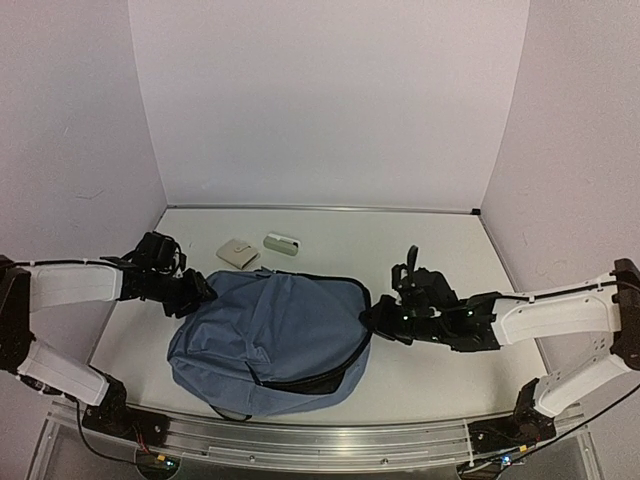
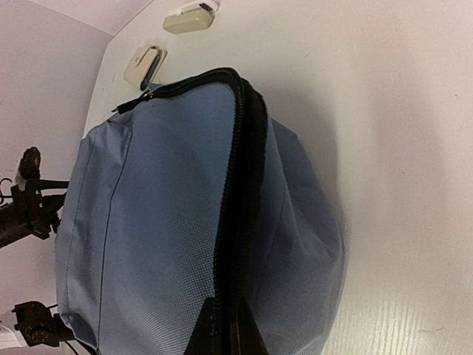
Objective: Pack the student bag
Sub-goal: Adjust the student bag at the center of the board.
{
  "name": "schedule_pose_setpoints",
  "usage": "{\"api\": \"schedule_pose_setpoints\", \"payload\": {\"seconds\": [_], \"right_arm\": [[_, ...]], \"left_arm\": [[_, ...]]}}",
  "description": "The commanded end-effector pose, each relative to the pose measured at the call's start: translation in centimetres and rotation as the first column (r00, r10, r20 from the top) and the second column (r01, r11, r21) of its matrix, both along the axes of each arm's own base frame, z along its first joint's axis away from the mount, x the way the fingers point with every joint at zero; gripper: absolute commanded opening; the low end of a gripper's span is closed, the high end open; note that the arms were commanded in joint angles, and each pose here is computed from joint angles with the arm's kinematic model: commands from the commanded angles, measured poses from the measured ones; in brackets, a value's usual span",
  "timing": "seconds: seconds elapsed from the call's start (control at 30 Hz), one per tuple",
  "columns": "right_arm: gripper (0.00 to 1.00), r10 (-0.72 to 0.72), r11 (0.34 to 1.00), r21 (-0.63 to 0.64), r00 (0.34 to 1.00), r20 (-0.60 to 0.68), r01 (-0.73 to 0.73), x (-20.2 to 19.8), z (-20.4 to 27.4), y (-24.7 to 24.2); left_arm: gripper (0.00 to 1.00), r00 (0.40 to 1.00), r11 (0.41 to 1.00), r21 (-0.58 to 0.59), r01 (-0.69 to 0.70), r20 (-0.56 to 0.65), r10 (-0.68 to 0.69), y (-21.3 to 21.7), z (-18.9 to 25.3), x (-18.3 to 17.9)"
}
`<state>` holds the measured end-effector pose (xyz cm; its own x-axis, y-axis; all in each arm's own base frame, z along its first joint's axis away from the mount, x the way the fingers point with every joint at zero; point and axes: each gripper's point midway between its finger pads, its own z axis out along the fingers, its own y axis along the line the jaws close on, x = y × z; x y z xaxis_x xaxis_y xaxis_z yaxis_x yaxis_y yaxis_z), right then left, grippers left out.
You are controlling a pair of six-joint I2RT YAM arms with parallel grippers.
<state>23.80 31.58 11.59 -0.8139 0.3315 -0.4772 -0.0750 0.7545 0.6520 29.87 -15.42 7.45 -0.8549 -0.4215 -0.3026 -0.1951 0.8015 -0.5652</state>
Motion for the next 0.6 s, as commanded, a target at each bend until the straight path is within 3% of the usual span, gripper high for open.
{"api": "schedule_pose_setpoints", "payload": {"seconds": [0.0, 0.07, 0.1, 0.13, 0.17, 0.2, 0.27, 0.4, 0.57], "right_arm": [[0.0, -0.086, 0.996, -0.014, 0.996, -0.004, 0.086, 0.0, 0.1, -2.4], [0.02, -0.093, 0.995, -0.03, 0.996, -0.01, 0.092, -0.3, -0.2, -2.9], [0.09, -0.099, 0.994, -0.042, 0.995, -0.01, 0.098, -0.3, -0.2, -3.3], [0.24, -0.106, 0.993, -0.055, 0.994, -0.004, 0.106, -0.3, 0.0, -3.7], [0.49, -0.11, 0.99, -0.085, 0.994, -0.001, 0.11, -0.5, 0.0, -4.2], [0.65, -0.113, 0.988, -0.105, 0.993, 0.012, 0.114, -0.4, 0.4, -4.7], [0.76, -0.12, 0.984, -0.127, 0.991, 0.059, 0.127, 0.0, 2.2, -5.4], [0.78, -0.075, 0.985, -0.145, 0.987, 0.139, 0.096, 0.1, 6.4, -5.6], [0.7, 0.081, 0.994, -0.092, 0.978, 0.194, -0.064, -1.0, 11.3, -2.0]], "left_arm": [[0.51, 0.981, 0.986, -0.075, 0.147, 0.138, -0.136, -3.9, 2.8, 4.5], [0.5, 0.975, 0.981, -0.084, 0.176, 0.149, -0.162, -4.8, 3.1, 5.5], [0.5, 0.972, 0.979, -0.086, 0.187, 0.157, -0.172, -5.1, 3.5, 5.8], [0.5, 0.971, 0.978, -0.084, 0.191, 0.164, -0.175, -5.2, 4.0, 6.2], [0.5, 0.97, 0.979, -0.075, 0.187, 0.175, -0.172, -5.1, 4.6, 6.4], [0.53, 0.969, 0.982, -0.064, 0.178, 0.183, -0.164, -4.9, 5.3, 6.4], [0.62, 0.973, 0.99, -0.034, 0.138, 0.192, -0.129, -3.8, 6.5, 6.1], [0.83, 0.985, 0.998, 0.005, 0.066, 0.157, -0.066, -1.5, 7.6, 3.7], [0.91, 1.0, 0.999, -0.026, -0.024, 0.018, 0.024, 0.7, 5.6, -1.9]]}}
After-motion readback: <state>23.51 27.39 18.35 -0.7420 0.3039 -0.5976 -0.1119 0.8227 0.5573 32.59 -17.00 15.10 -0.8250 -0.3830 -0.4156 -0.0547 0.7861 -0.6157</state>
